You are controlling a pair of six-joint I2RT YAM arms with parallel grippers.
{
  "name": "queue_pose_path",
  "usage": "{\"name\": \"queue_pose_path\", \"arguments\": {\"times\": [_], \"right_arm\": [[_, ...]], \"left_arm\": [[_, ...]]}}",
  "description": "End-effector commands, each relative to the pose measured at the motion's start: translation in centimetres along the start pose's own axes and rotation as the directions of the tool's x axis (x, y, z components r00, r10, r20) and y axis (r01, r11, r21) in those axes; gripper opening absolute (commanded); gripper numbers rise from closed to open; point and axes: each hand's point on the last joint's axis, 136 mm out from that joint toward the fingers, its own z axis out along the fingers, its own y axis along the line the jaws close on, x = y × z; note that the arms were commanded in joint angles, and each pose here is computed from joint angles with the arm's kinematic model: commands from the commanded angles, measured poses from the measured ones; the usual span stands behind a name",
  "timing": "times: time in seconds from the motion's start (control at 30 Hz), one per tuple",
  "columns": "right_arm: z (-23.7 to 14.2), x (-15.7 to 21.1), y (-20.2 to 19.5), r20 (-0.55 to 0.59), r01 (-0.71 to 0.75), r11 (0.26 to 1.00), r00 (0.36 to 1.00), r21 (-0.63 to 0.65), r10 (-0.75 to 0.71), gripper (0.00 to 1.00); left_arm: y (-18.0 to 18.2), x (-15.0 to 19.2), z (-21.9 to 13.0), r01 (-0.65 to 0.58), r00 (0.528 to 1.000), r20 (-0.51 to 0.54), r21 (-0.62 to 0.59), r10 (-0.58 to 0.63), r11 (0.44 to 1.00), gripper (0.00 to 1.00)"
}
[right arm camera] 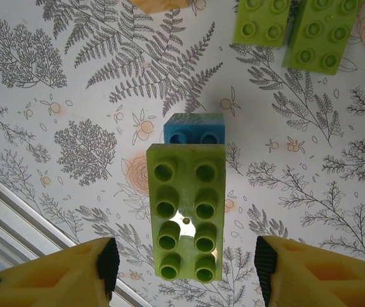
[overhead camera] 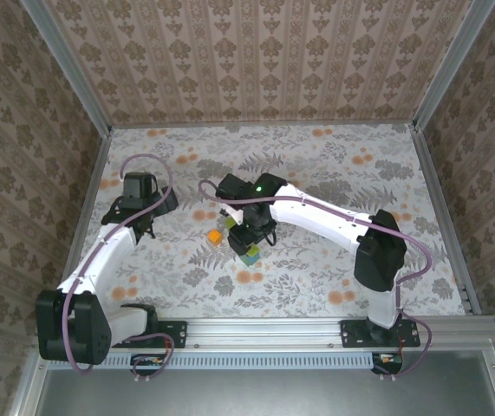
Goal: Assemble a carrot with lego
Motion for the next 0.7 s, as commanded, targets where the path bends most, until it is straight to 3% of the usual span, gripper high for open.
{"name": "queue_pose_path", "arguments": {"times": [0.0, 0.67], "right_arm": [[-0.7, 0.3, 0.0, 0.01, 0.05, 0.999, 0.999, 0.011, -0.05, 0.63], [1.5, 0.3, 0.7, -0.06, 0.081, 0.997, 0.995, 0.009, -0.081, 0.63]], "left_arm": [[0.0, -0.4, -0.4, -0.03, 1.0, -0.003, -0.015, 0.03, 0.999, 0.99], [0.1, -0.4, -0.4, -0.03, 1.0, -0.005, -0.019, 0.03, 0.999, 0.99]]}}
